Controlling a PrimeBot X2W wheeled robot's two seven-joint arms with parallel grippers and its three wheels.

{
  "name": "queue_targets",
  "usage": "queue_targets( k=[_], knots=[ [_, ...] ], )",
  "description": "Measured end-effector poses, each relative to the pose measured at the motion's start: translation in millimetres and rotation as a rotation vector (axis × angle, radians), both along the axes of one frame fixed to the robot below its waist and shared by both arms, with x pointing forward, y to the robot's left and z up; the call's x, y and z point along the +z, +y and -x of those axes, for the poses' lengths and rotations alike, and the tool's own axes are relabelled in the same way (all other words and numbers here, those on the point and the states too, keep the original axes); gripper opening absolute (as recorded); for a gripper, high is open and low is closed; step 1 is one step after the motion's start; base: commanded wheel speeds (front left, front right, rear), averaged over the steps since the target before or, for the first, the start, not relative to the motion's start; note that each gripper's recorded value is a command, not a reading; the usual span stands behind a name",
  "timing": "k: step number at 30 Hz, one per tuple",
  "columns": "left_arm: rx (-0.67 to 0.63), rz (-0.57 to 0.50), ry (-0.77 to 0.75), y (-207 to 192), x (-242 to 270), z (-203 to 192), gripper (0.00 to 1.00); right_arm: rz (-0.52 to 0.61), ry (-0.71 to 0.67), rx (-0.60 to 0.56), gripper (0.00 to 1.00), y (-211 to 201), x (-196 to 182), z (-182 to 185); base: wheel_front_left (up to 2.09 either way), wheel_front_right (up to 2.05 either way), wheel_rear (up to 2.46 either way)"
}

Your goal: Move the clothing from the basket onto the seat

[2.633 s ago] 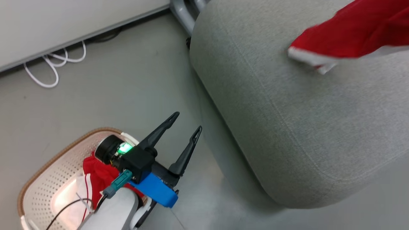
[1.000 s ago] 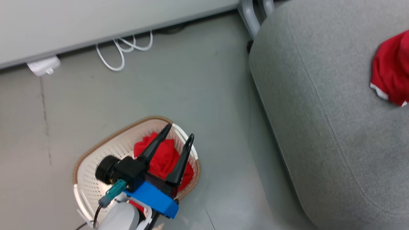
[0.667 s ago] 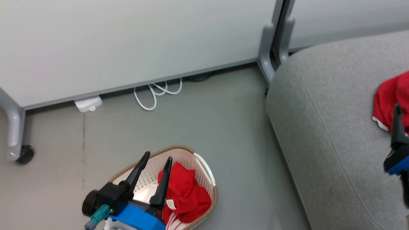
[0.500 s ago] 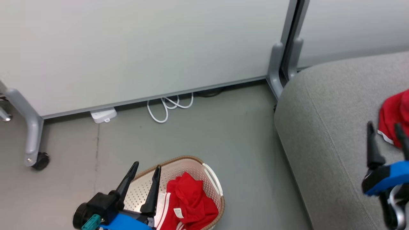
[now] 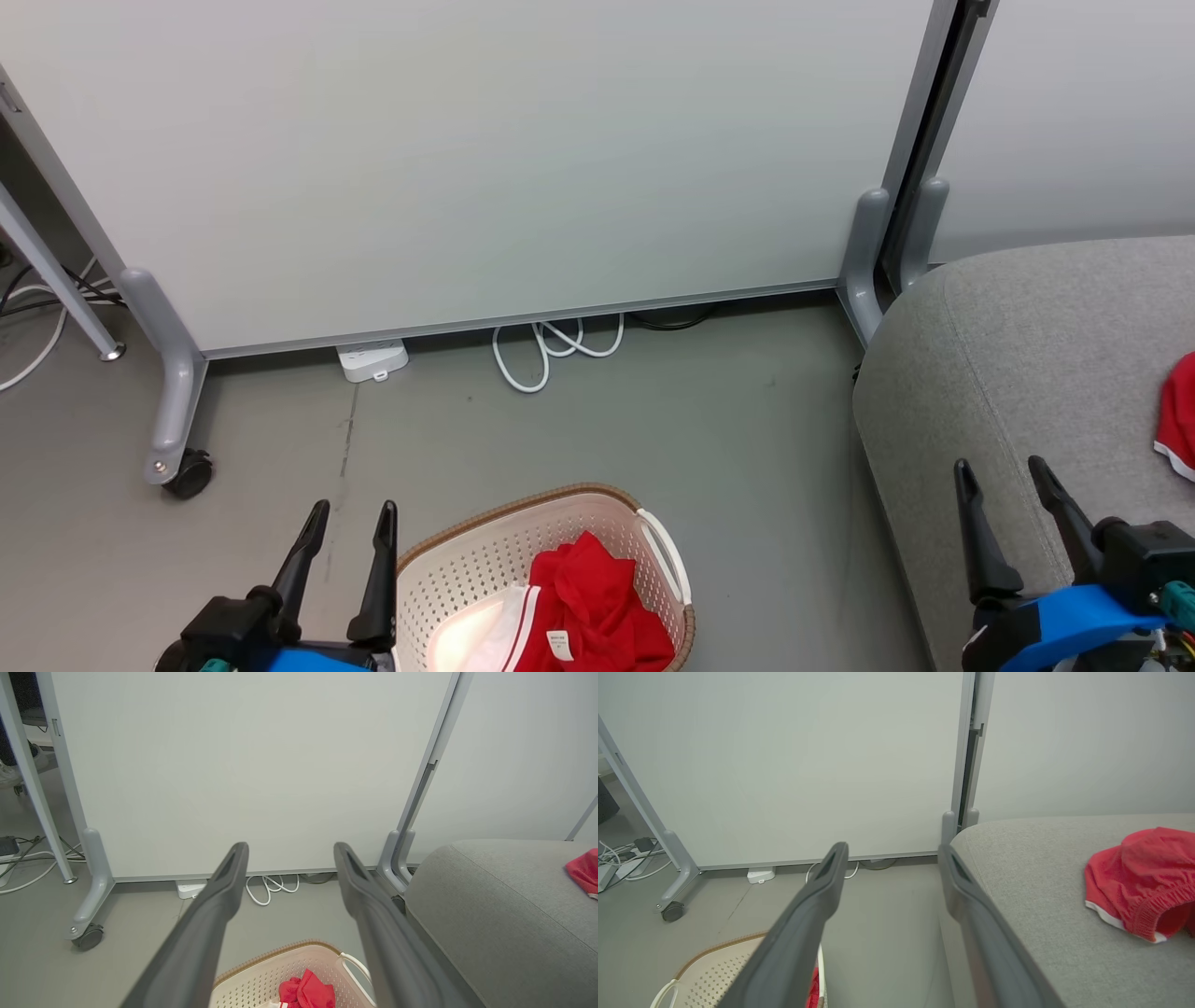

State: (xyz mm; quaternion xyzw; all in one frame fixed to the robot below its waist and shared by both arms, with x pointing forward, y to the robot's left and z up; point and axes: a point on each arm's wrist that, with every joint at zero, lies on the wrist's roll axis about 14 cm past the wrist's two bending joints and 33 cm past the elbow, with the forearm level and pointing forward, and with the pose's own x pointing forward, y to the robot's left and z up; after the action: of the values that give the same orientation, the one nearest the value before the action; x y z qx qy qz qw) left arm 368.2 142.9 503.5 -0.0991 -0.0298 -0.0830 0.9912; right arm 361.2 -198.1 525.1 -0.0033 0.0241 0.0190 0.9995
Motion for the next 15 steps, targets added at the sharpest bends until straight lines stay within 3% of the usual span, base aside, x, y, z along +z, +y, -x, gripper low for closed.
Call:
queue_targets(
  k=[15],
  knots=[
    [0.036, 0.000, 0.023, 10, -9, 6, 1.00, -0.014, 0.010, 0.055, 1.00, 22, 0, 2, 0.00, 0.00, 0.00]
  ],
)
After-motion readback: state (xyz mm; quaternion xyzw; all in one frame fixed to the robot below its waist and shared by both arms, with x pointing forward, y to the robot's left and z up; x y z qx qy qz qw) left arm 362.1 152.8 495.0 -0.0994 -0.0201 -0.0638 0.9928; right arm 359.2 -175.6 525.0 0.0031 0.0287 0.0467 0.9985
